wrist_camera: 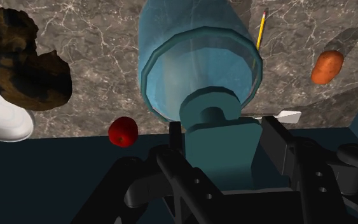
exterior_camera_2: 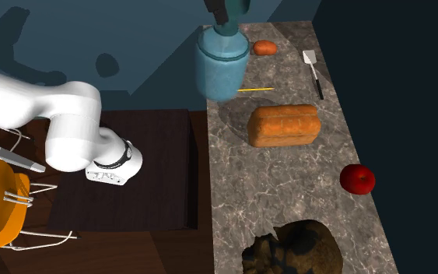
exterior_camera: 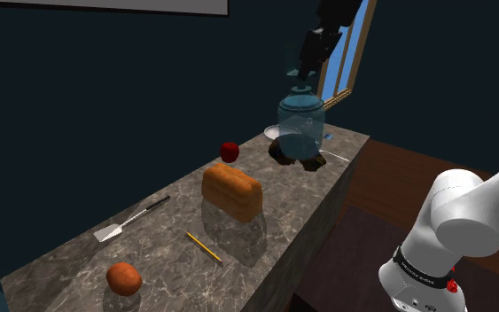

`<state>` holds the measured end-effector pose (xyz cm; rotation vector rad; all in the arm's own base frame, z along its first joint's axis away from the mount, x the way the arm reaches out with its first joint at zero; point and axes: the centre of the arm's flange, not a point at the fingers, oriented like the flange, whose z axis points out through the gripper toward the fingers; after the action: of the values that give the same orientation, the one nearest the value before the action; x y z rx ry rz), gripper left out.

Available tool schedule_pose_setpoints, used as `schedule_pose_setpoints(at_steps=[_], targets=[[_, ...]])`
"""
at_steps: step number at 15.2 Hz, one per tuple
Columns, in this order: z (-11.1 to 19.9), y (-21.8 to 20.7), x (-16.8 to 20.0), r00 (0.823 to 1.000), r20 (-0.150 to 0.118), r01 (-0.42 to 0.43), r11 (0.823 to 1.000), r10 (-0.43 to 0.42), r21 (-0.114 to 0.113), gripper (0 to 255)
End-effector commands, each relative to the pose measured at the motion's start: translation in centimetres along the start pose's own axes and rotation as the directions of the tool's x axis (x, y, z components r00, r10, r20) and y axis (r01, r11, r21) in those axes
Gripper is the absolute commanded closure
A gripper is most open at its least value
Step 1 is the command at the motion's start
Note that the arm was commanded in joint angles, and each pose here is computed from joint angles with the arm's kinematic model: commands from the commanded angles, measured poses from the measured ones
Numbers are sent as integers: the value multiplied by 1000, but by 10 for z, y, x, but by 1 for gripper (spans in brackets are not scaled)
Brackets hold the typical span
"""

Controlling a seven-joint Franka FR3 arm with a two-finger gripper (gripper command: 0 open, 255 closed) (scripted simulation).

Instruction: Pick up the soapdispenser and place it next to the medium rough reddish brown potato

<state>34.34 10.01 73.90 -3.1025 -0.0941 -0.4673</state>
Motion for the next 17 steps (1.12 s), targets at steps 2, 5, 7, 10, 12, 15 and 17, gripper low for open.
schedule_pose_setpoints(at_steps=[2, 5, 7, 10, 12, 15, 17], targets=[[-15, 1, 4, 1000, -1, 0, 1000, 0, 0, 255], [-30, 1, 9, 1000, -1, 0, 1000, 0, 0, 255], [-25, -10, 10, 1000, -1, 0, 1000, 0, 0, 255], [-5, -44, 12, 1000, -1, 0, 1000, 0, 0, 255], [8, -67, 14, 1000, -1, 0, 1000, 0, 0, 255], [29, -101, 16, 1000, -1, 0, 1000, 0, 0, 255], [42, -124, 18, 1000, -1, 0, 1000, 0, 0, 255]])
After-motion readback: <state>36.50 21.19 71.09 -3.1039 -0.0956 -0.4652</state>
